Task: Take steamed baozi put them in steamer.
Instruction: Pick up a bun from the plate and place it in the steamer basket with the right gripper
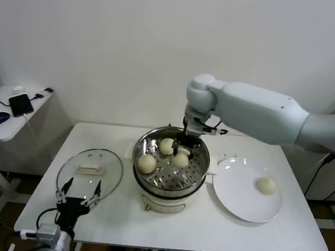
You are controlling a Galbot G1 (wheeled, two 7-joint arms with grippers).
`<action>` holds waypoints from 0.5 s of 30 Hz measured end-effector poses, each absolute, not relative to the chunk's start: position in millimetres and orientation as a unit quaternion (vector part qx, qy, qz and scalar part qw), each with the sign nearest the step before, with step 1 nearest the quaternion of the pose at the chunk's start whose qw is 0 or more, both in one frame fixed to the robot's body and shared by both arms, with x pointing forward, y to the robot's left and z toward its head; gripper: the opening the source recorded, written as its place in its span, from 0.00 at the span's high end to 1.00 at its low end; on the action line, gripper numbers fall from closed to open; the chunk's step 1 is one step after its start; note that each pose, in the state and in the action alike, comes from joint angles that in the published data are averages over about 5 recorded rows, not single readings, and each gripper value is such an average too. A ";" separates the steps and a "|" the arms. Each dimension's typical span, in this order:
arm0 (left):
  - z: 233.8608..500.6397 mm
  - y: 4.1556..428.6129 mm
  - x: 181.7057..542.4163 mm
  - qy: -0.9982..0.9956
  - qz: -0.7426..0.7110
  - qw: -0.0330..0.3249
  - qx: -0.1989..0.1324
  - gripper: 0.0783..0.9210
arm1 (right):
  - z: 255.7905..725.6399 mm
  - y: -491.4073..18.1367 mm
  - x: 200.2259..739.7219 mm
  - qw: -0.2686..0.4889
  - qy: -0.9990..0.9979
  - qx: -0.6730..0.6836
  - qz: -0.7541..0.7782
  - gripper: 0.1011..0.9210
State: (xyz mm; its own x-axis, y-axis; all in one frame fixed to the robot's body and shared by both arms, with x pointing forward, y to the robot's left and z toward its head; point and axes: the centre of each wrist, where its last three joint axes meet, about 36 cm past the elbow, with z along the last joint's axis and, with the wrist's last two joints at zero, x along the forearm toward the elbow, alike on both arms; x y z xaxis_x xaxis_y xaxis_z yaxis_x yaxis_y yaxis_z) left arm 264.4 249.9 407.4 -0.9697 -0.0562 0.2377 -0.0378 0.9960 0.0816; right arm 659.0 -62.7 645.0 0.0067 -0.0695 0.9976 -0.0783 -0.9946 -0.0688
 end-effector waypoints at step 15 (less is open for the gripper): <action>404.1 249.4 268.4 -0.992 -0.034 0.122 0.022 0.12 | 599.1 -10.2 634.6 -0.050 0.023 0.716 0.696 0.49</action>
State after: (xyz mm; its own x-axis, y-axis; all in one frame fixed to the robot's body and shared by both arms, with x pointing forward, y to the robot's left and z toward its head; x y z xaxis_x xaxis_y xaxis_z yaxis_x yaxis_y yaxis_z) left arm 268.4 249.4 404.1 -0.9692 -0.0518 0.2408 -0.0350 0.9967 0.0735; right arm 634.6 -10.2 599.1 0.0292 -0.0357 0.9989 0.1028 -0.9940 -0.0385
